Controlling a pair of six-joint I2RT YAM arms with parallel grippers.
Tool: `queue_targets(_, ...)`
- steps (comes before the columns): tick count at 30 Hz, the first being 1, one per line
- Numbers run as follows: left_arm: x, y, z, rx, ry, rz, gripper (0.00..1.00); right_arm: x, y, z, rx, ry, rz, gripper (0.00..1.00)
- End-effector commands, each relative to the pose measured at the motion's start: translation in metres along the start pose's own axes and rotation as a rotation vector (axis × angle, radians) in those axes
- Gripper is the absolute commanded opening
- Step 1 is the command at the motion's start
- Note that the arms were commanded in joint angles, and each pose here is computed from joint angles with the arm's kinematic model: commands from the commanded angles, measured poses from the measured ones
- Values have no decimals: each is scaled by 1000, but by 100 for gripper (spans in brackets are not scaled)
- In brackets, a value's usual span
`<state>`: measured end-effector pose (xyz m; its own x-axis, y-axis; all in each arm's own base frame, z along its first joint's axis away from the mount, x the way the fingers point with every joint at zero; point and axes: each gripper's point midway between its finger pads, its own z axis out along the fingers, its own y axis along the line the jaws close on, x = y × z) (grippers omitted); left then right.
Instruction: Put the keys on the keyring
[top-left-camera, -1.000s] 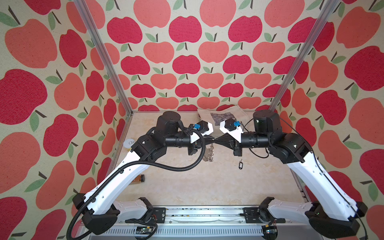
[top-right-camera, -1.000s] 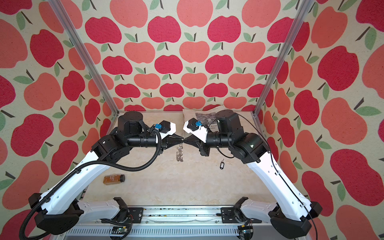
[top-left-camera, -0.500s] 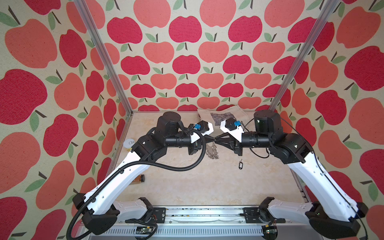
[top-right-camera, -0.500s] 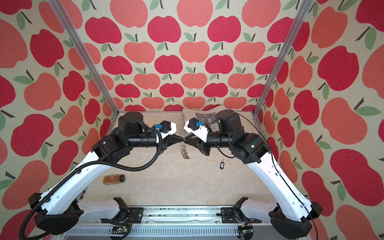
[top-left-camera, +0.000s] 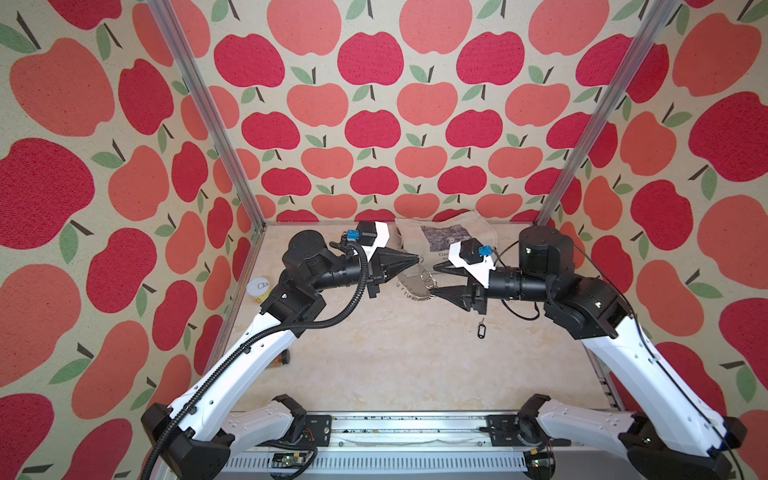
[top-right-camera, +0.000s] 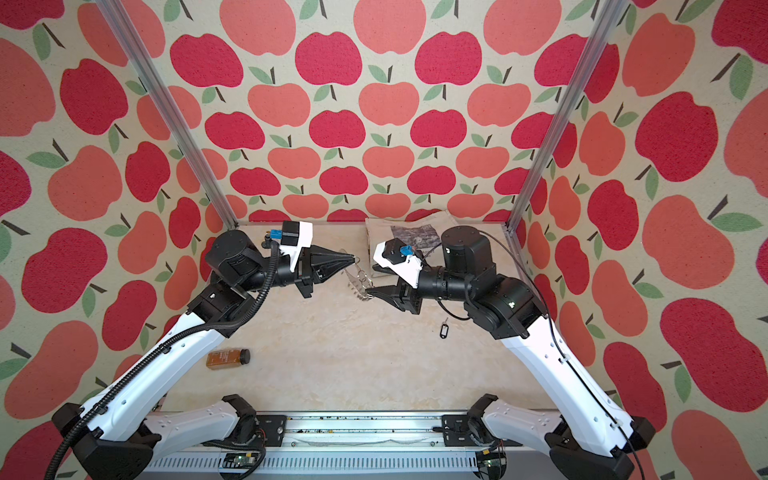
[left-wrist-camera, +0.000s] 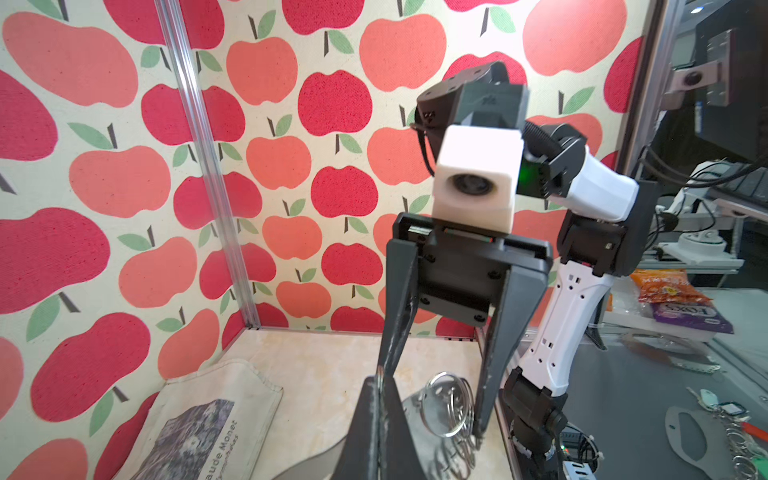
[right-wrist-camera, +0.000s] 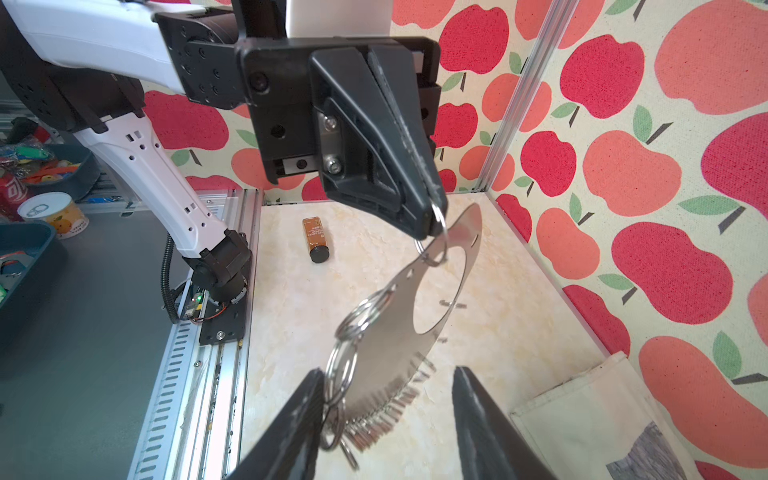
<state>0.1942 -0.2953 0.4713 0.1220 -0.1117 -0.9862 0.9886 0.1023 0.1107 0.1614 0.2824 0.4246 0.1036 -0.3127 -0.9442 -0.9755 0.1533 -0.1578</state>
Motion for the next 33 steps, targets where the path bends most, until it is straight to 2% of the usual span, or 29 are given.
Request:
queue_targets(1,-24,-16,-2,98,-79,35,0,-17,4,-14,-3,-80,-10,52)
queue_targets(12,-16,-15,0,111,-82,47,0,-46,19,-50,-52,-218,-38,53)
queue_targets(20,-18,-19,1,143,-91,38,0,-44,0,-45,6,-228,-9,51)
queue_targets(23,-20,-23,3,160,-99,36,0,-39,-11,-35,27,-226,17,44)
queue_targets(29,-22,-23,7,174,-133,15,0,-40,-15,-22,-20,-270,60,30)
queue_targets(33,-21,-19,10,175,-148,2,0,-48,-9,-22,-71,-318,70,23)
